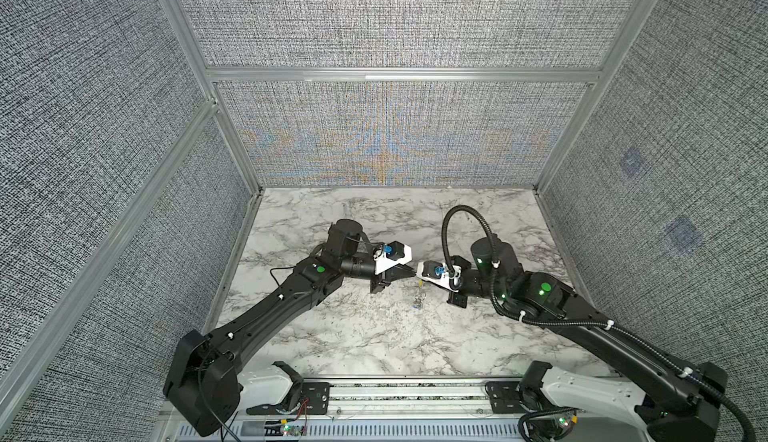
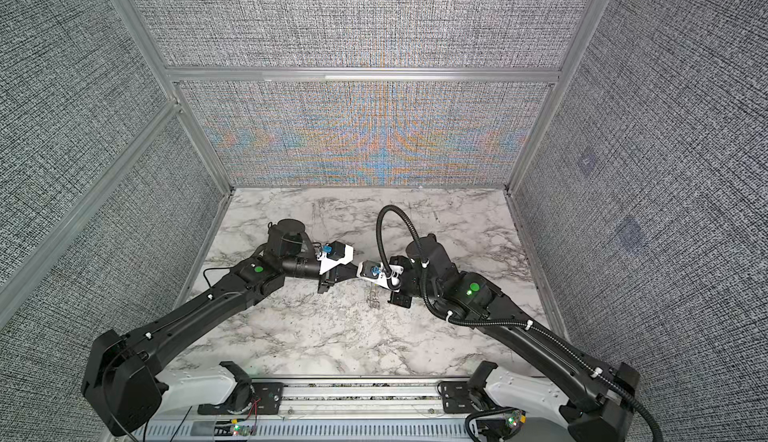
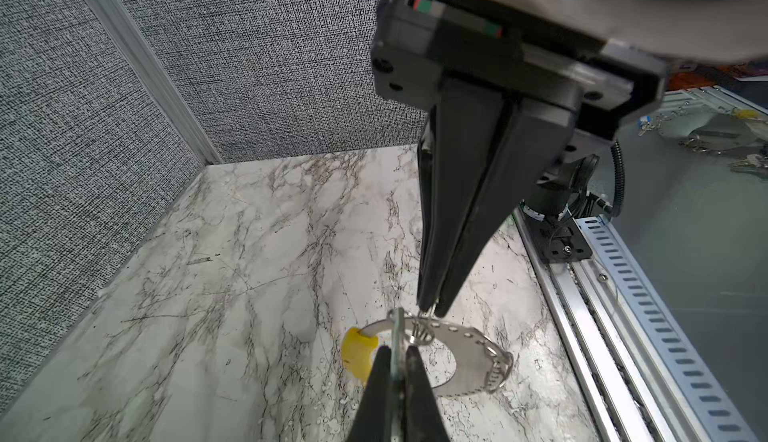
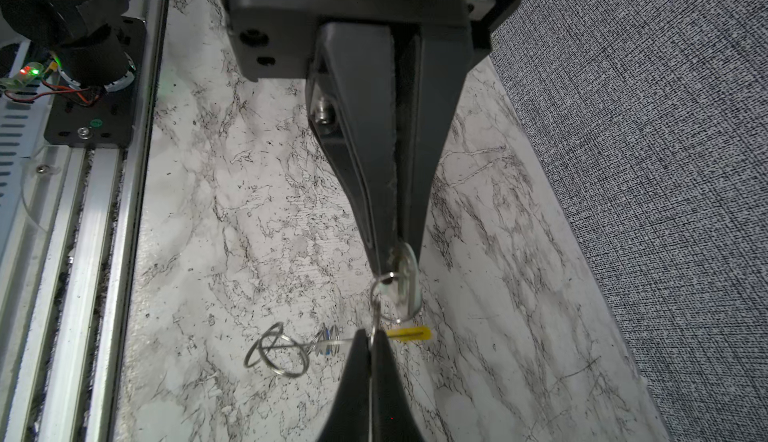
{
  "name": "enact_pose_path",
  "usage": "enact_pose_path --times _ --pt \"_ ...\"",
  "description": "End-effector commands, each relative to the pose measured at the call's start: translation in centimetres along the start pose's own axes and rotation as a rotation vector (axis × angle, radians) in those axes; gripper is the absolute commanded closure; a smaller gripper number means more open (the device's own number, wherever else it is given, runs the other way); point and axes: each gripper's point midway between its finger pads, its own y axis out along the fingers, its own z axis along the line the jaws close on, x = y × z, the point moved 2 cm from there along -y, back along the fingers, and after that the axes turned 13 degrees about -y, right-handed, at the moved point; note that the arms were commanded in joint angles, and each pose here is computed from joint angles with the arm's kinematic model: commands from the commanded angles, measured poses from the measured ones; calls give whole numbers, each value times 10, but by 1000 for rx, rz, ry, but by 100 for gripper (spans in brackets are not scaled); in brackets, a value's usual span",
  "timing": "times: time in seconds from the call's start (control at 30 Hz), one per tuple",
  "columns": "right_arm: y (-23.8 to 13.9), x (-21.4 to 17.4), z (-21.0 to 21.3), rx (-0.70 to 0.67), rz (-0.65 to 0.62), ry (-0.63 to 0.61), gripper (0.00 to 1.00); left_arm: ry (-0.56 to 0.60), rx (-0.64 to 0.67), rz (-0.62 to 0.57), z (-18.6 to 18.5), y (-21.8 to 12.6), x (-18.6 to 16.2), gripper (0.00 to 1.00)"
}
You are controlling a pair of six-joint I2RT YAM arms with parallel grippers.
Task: Remove the keys from the keyring
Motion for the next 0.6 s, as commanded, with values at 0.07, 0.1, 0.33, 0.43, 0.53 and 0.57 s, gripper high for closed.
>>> enact_pose_path --times 0.07,0.1,0.33,0.43,0.53,0.57 --pt "1 -2 4 7 6 -47 100 -4 -3 -9 5 1 7 100" --pt "1 -2 4 8 2 -51 100 -12 -3 -5 5 2 6 100" --pt "0 -1 5 -6 -3 -66 100 -49 -26 -7 8 5 10 100" --pt "0 0 6 -5 -2 -78 100 -62 -50 -12 7 7 11 100" --pt "-1 2 7 -3 -11 -90 100 -75 -51 3 8 8 7 100" --pt "-2 5 7 -4 -23 -98 100 -78 -49 12 9 9 5 100"
